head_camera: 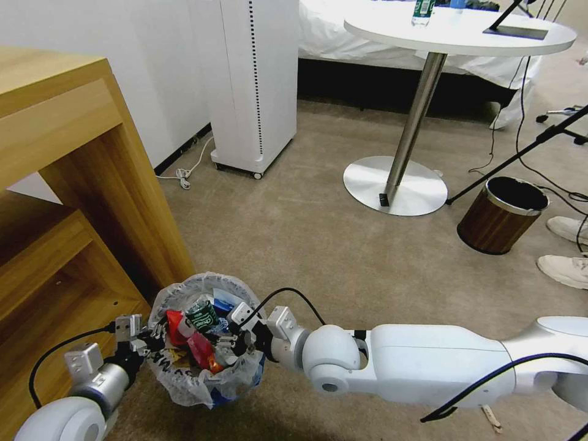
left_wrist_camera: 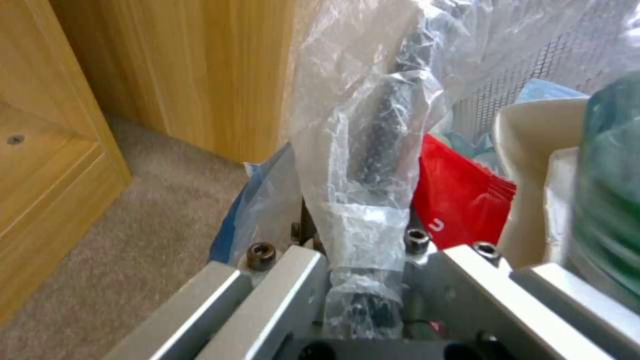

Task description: Pick up the trash bin and place the garbage on the floor into it.

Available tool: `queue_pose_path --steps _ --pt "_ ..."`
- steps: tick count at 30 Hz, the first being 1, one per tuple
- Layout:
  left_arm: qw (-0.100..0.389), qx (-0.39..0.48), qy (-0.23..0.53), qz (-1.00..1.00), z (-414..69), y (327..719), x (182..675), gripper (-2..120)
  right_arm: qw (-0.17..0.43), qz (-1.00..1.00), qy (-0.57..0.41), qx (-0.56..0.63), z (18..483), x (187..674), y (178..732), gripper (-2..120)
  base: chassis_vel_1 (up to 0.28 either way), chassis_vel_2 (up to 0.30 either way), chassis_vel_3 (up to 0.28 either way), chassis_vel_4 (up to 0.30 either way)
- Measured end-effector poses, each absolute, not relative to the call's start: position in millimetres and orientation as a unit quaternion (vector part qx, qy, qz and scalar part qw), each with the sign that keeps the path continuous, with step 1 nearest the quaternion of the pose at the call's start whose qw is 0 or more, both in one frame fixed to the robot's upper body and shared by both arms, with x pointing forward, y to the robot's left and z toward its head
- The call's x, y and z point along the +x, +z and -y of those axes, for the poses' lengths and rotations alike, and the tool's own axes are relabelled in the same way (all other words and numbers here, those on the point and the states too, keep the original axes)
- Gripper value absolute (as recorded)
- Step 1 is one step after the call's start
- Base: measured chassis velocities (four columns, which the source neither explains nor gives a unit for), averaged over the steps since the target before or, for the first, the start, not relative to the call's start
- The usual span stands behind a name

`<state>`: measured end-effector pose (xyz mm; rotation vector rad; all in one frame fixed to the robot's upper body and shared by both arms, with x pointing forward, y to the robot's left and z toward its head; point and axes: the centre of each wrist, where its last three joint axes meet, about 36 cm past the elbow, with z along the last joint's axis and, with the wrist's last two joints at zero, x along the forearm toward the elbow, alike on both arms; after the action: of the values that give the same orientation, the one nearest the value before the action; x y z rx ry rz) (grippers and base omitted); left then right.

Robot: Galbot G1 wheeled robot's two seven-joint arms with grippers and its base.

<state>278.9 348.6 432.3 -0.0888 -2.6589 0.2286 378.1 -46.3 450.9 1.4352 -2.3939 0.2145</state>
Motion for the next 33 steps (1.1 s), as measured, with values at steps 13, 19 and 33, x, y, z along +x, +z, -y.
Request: queue_pose_path --steps 13,19,33 --pt "0.239 -0.028 0.08 0.967 -348 433 273 1 0.14 0.846 0.039 0.513 52 374 472 100 0.0 0.0 0.0 0.0" --pt "0.241 -0.028 0.079 0.967 -347 432 271 1 0.149 0.85 0.04 0.503 54 371 471 100 0.0 0.0 0.0 0.0" --pt "0.25 -0.025 0.073 0.965 -353 431 273 1 0.107 0.85 -0.018 0.516 75 366 475 100 0.0 0.0 0.0 0.0"
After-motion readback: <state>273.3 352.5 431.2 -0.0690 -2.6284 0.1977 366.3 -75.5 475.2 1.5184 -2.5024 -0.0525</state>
